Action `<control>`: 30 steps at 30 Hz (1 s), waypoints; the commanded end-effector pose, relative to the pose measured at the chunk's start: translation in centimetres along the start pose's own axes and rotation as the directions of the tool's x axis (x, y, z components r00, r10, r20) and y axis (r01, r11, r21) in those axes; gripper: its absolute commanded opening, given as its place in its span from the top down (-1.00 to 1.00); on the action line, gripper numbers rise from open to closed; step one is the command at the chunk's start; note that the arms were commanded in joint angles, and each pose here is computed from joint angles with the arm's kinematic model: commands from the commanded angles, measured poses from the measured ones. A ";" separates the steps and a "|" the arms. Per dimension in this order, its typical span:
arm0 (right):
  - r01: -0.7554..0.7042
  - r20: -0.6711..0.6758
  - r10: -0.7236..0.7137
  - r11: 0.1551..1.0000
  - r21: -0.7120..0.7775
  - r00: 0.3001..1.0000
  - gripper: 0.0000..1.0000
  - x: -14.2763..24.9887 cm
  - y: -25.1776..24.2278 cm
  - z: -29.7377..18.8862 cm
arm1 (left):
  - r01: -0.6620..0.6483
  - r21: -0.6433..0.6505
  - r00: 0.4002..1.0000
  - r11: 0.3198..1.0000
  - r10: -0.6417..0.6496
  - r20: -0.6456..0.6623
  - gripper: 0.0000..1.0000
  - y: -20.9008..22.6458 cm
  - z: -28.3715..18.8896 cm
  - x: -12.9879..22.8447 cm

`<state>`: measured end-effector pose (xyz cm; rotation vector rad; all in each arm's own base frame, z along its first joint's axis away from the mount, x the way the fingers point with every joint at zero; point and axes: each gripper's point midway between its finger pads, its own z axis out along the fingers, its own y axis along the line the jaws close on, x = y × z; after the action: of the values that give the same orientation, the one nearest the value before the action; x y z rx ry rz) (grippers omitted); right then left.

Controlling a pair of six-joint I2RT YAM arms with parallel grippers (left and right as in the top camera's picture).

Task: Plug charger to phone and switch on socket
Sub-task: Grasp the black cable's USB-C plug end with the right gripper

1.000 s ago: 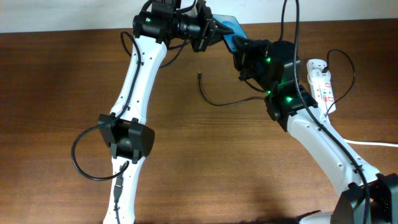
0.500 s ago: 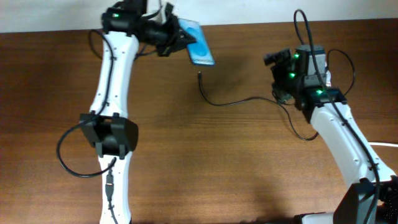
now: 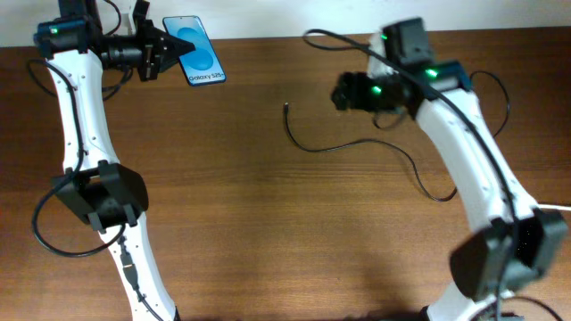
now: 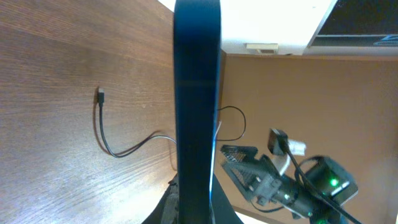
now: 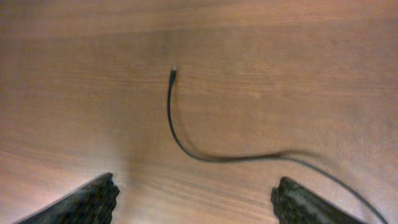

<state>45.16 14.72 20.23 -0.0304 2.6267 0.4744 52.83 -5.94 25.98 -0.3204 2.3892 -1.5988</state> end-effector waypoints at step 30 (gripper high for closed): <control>0.013 -0.040 -0.014 0.999 -0.034 0.999 0.29 3.1 4.9 23.0 | -0.035 0.054 0.998 0.998 0.037 -0.043 1.00 -3.0 1.2 1.5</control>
<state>52.16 26.87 2.89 -0.0746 2.6386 0.5444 52.45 -8.31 26.07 -0.2698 2.4101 -1.6275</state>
